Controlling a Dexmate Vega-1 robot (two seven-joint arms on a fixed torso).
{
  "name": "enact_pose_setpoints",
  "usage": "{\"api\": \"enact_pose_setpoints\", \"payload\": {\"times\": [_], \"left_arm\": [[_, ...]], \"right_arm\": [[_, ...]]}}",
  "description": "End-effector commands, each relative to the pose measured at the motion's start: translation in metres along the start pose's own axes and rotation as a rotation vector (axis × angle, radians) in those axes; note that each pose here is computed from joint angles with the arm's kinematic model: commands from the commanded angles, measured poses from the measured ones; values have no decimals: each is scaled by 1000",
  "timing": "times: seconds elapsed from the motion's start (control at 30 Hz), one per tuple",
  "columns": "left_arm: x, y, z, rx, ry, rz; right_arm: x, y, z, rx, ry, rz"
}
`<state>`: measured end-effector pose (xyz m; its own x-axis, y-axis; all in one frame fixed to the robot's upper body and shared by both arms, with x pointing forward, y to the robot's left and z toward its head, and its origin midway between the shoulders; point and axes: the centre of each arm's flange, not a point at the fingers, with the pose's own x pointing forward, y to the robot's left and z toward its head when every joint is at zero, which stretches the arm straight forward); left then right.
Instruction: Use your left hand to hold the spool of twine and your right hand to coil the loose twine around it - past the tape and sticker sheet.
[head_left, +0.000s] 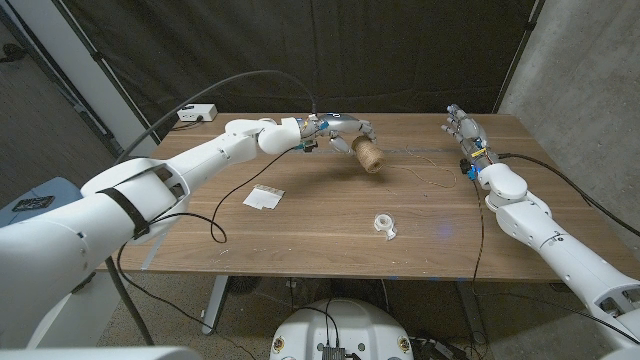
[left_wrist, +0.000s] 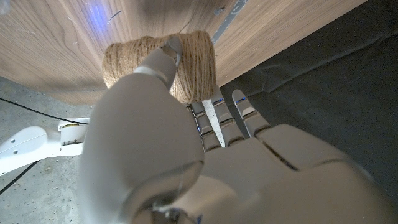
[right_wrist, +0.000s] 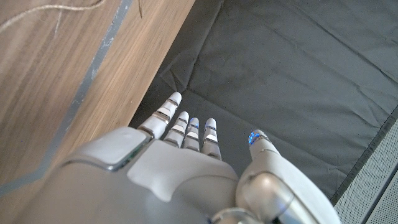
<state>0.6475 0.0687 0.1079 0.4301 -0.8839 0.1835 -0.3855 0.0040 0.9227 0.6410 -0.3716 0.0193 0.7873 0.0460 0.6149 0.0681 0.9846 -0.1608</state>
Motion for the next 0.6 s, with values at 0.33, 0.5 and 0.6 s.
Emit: {"api": "enact_pose_setpoints", "payload": {"times": [0.33, 0.5, 0.6], "left_arm": [[7, 18, 0, -29, 53, 31], [7, 22, 0, -43, 68, 41], [7, 24, 1, -57, 77, 46]], "right_arm": [[12, 6, 10, -36, -25, 65], [12, 8, 10, -42, -23, 76], [12, 9, 10, -49, -22, 82]]}}
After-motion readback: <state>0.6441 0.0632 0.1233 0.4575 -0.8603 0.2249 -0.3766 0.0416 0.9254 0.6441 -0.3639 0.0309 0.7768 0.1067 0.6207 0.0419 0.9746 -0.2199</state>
